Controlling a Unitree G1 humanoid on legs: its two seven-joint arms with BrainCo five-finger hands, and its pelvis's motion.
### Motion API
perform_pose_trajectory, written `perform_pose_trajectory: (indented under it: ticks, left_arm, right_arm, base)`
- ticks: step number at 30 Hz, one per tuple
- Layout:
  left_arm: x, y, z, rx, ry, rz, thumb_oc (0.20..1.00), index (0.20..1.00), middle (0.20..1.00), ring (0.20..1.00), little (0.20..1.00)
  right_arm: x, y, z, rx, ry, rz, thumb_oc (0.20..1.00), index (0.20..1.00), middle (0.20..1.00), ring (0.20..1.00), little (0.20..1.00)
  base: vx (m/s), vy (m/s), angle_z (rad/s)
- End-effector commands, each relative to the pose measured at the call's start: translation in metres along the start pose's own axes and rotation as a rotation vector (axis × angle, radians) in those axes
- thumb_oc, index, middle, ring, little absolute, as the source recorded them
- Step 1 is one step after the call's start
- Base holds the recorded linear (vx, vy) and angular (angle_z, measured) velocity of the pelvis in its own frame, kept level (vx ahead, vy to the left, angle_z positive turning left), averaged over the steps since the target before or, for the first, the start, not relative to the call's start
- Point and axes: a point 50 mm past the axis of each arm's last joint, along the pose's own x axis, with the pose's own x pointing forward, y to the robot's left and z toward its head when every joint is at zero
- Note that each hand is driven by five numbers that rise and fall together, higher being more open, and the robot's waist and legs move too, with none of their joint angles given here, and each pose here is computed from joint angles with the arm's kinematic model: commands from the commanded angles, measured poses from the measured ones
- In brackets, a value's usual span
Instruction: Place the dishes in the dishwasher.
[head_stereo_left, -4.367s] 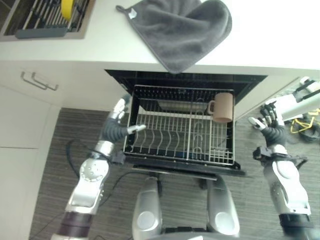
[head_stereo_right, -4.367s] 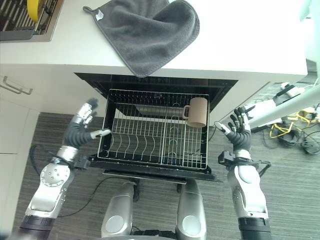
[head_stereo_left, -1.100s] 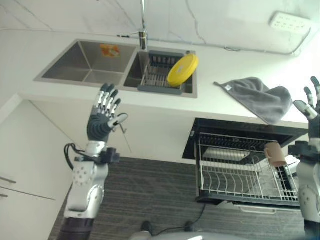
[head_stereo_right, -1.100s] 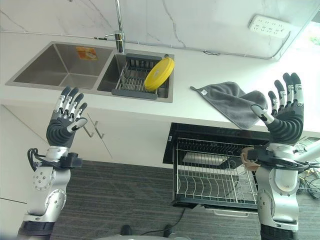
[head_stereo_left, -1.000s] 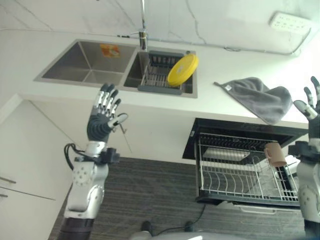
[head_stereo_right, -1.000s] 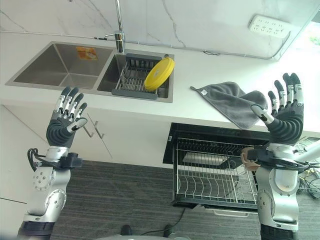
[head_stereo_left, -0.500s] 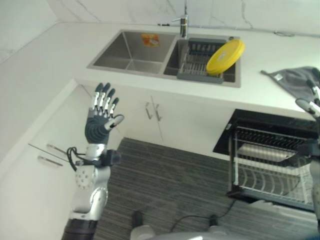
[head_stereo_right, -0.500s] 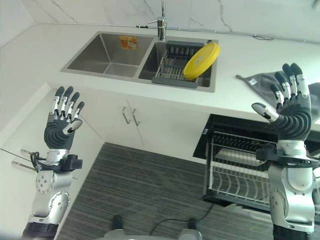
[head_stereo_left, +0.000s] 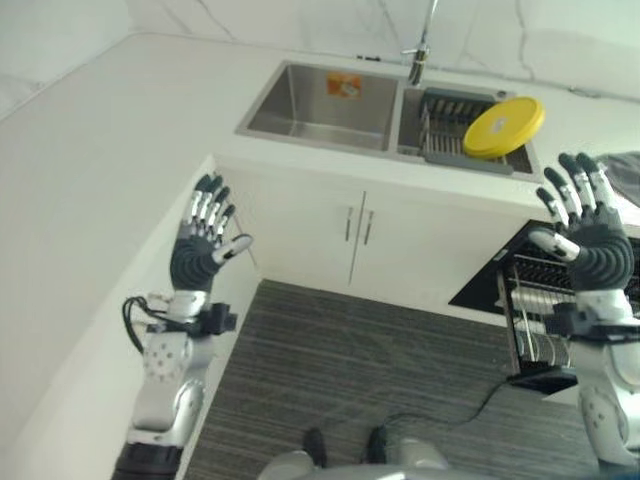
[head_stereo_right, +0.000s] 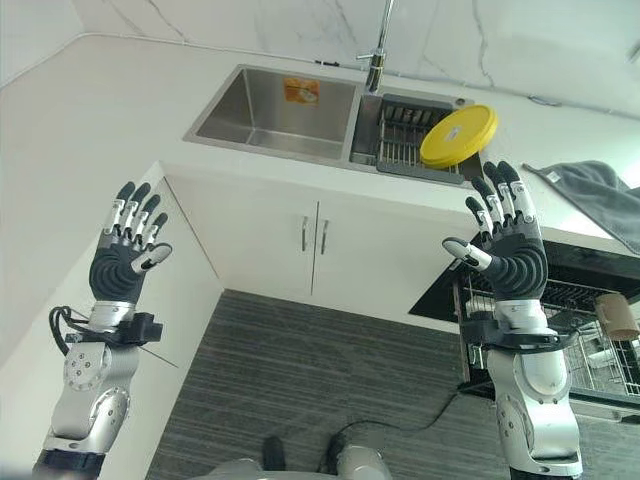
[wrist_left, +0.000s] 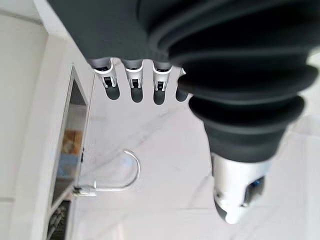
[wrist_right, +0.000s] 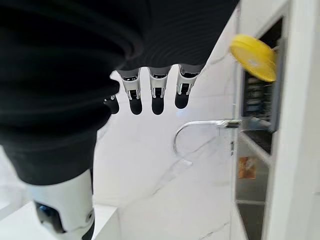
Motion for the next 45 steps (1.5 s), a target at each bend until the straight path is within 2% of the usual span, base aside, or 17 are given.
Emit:
perform_pose_trajectory:
  ticks: [1, 10, 17, 31, 45]
  left_arm:
    - [0.011, -0.007, 0.024, 0.073, -0.147, -0.04, 1.0, 1.0, 1.0, 1.0, 1.0]
    - [0.019, -0.017, 0.017, 0.067, -0.13, -0.039, 1.0, 1.0, 1.0, 1.0, 1.0]
    - [0.009, -0.017, 0.011, 0.03, -0.096, -0.056, 1.0, 1.0, 1.0, 1.0, 1.0]
    - [-0.001, -0.012, 0.002, -0.034, -0.074, -0.02, 1.0, 1.0, 1.0, 1.0, 1.0]
    - [0.006, -0.015, 0.011, 0.02, -0.084, -0.105, 1.0, 1.0, 1.0, 1.0, 1.0]
  right_arm:
    - [0.012, 0.004, 0.02, -0.037, -0.151, 0.02, 1.0, 1.0, 1.0, 1.0, 1.0]
    - [0.018, 0.005, 0.024, -0.036, -0.185, 0.024, 1.0, 1.0, 1.0, 1.0, 1.0]
    - [0.018, 0.009, 0.023, -0.051, -0.174, 0.063, 1.0, 1.0, 1.0, 1.0, 1.0]
    - [0.013, 0.005, 0.025, -0.066, -0.149, 0.132, 1.0, 1.0, 1.0, 1.0, 1.0]
    - [0.012, 0.014, 0.021, -0.068, -0.165, 0.107, 1.0, 1.0, 1.0, 1.0, 1.0]
  base:
    - [0.06, -0.118, -0.14]
    - [0.08, -0.268, -0.11]
    - [0.1, -0.213, -0.21]
    - [0.25, 0.126, -0.38]
    - [0.22, 0.183, 0.11]
